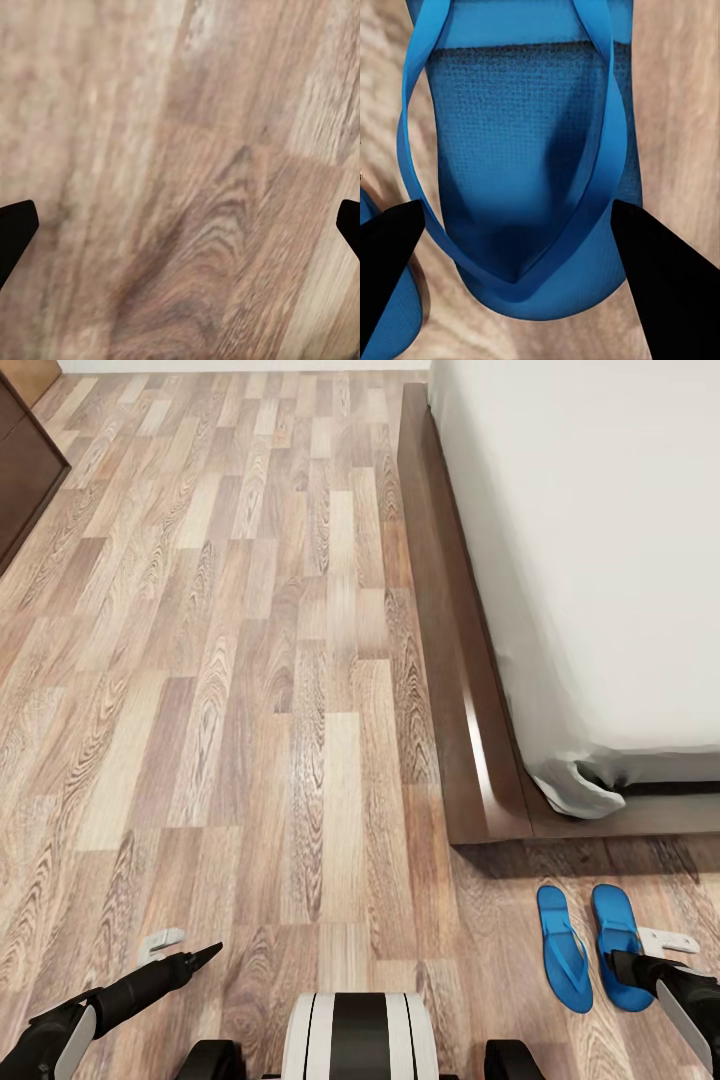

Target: In the bedroom, move the book from the bed onto either nightstand, and place the two sandals side by side next to the bed.

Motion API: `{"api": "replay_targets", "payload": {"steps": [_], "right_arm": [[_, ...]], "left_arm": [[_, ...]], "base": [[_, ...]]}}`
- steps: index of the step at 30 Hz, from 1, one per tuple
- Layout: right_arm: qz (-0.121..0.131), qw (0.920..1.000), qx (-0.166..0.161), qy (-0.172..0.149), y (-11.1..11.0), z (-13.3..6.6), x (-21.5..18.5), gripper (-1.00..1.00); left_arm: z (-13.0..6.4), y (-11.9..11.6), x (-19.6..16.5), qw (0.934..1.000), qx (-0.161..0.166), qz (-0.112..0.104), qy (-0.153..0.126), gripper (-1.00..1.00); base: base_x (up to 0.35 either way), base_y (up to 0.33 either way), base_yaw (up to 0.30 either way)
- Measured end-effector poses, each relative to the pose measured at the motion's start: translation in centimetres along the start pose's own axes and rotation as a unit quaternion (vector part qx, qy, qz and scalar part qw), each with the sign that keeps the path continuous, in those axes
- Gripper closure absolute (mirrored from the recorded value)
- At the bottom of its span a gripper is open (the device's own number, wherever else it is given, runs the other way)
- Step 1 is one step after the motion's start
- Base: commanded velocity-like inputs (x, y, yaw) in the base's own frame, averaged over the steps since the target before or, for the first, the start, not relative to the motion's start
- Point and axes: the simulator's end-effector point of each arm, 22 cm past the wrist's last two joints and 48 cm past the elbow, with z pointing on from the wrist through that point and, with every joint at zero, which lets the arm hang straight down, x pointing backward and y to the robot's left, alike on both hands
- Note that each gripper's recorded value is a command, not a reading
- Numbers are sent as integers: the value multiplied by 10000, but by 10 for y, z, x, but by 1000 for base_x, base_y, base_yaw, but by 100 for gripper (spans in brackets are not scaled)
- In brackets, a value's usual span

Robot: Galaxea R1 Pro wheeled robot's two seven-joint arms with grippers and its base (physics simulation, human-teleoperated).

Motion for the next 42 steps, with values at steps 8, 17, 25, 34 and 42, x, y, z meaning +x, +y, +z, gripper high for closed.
{"api": "replay_targets", "payload": {"steps": [8,17,25,34,42], "right_arm": [[-28,10000,10,59,1,4,5,100],[-49,9999,17,104,1,6,9,100],[-80,9998,30,172,2,10,15,100],[-83,9998,31,173,2,10,16,-100],[-70,9998,28,173,2,10,16,-100]], "left_arm": [[2,3,5,10000,-21,-25,53,-100],[3,5,8,9999,-36,-44,86,-100],[6,10,15,9998,-66,-80,151,-100],[6,10,15,9998,-66,-81,152,-100],[6,10,15,9998,-66,-81,152,-100]], "base": [[0,0,0],[0,0,0],[0,0,0],[0,0,0],[0,0,0]]}}
